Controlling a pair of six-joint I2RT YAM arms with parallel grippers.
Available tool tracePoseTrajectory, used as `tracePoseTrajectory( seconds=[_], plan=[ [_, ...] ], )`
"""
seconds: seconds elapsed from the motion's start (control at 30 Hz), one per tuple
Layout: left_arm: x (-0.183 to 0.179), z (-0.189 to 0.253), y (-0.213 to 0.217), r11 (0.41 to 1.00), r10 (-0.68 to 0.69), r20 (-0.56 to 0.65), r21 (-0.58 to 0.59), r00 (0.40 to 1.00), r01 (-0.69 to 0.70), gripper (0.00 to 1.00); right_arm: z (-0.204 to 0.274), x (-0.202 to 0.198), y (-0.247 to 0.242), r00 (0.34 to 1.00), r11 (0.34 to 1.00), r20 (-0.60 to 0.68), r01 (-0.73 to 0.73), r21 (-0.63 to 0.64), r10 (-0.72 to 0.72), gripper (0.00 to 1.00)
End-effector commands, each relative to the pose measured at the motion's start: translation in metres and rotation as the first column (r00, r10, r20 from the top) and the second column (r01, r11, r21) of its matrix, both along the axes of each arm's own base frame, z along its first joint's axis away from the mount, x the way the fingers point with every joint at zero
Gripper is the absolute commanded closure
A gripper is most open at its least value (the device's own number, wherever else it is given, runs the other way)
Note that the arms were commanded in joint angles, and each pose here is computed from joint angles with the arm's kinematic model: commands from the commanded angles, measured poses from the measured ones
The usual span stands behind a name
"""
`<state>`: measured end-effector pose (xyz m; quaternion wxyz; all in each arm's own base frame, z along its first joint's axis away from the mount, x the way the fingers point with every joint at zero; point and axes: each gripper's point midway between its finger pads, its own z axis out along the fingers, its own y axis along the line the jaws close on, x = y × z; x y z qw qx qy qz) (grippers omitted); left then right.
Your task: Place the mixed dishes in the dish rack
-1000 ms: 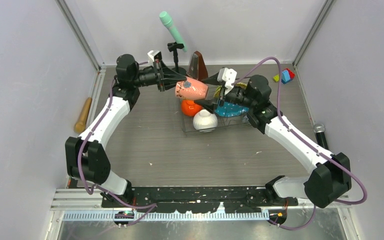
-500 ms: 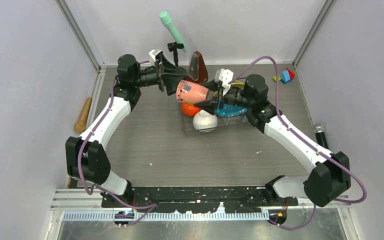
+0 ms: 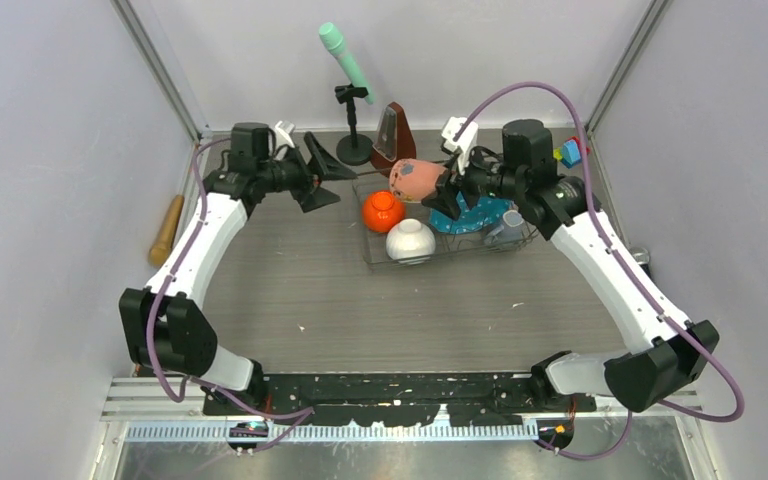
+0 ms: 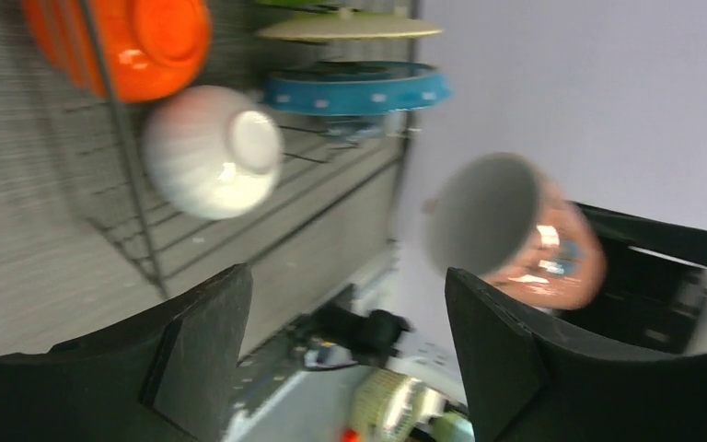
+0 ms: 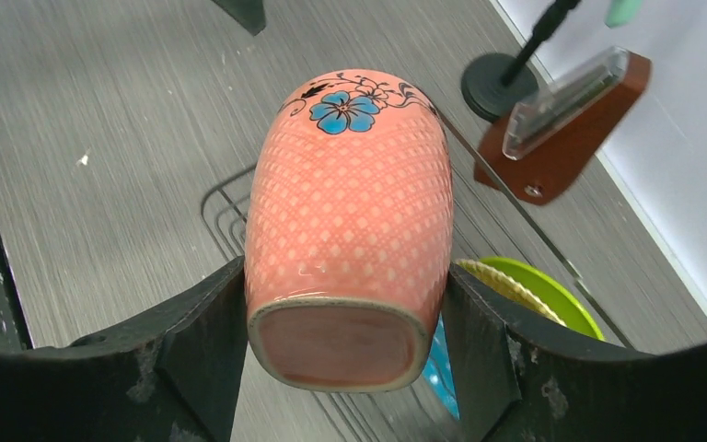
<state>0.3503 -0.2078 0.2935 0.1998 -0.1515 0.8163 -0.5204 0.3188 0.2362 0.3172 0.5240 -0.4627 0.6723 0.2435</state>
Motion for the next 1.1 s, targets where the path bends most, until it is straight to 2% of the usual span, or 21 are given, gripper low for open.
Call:
tracePoseTrajectory(
  seconds=[0.0, 0.1, 0.27, 0.33, 0.47, 0.53, 0.73, 0.8, 0.93, 1.07],
  plan=[
    [-0.016, -0.037, 0.005, 0.922, -0.04, 0.117, 0.388, 0.992, -0.008, 0.23, 0.013, -0.01, -0.026, 0.998, 0.99, 0.003, 0.059, -0.128, -0.059, 1.0],
    [-0.015, -0.047, -0.014, 0.886, -0.077, 0.175, 0.464, 0.981, -0.013, 0.26, 0.012, -0.019, -0.037, 0.995, 0.981, -0.041, 0.083, -0.173, -0.091, 1.0],
    [-0.012, -0.061, -0.056, 0.833, -0.153, 0.248, 0.553, 0.957, -0.01, 0.32, 0.024, -0.005, -0.078, 0.932, 0.909, -0.027, 0.347, -0.233, -0.362, 1.0],
    [-0.011, -0.065, -0.075, 0.825, -0.187, 0.274, 0.566, 0.943, -0.001, 0.35, 0.028, -0.002, -0.091, 0.897, 0.878, -0.027, 0.426, -0.219, -0.442, 1.0],
    [-0.004, -0.08, -0.106, 0.815, -0.225, 0.287, 0.58, 0.931, 0.018, 0.46, 0.046, -0.005, -0.113, 0.832, 0.828, -0.015, 0.551, -0.101, -0.555, 1.0],
    [0.002, -0.092, -0.115, 0.805, -0.229, 0.267, 0.593, 0.936, 0.028, 0.46, 0.049, -0.006, -0.119, 0.811, 0.811, -0.023, 0.583, -0.055, -0.585, 1.0],
    [0.017, -0.109, -0.144, 0.785, -0.264, 0.28, 0.618, 0.923, 0.037, 0.44, 0.036, -0.017, -0.129, 0.781, 0.783, -0.055, 0.62, -0.054, -0.622, 1.0],
    [0.025, -0.118, -0.144, 0.736, -0.265, 0.277, 0.677, 0.924, 0.009, 0.43, 0.037, -0.018, -0.131, 0.776, 0.778, -0.05, 0.627, -0.043, -0.628, 1.0],
    [0.029, -0.141, -0.131, 0.579, -0.277, 0.213, 0.815, 0.937, -0.014, 0.4, 0.036, -0.017, -0.126, 0.787, 0.79, -0.065, 0.612, -0.035, -0.613, 1.0],
    [0.024, -0.159, -0.12, 0.479, -0.294, 0.147, 0.878, 0.944, 0.012, 0.4, 0.027, -0.011, -0.118, 0.799, 0.804, -0.096, 0.592, -0.054, -0.594, 1.0]
  ],
)
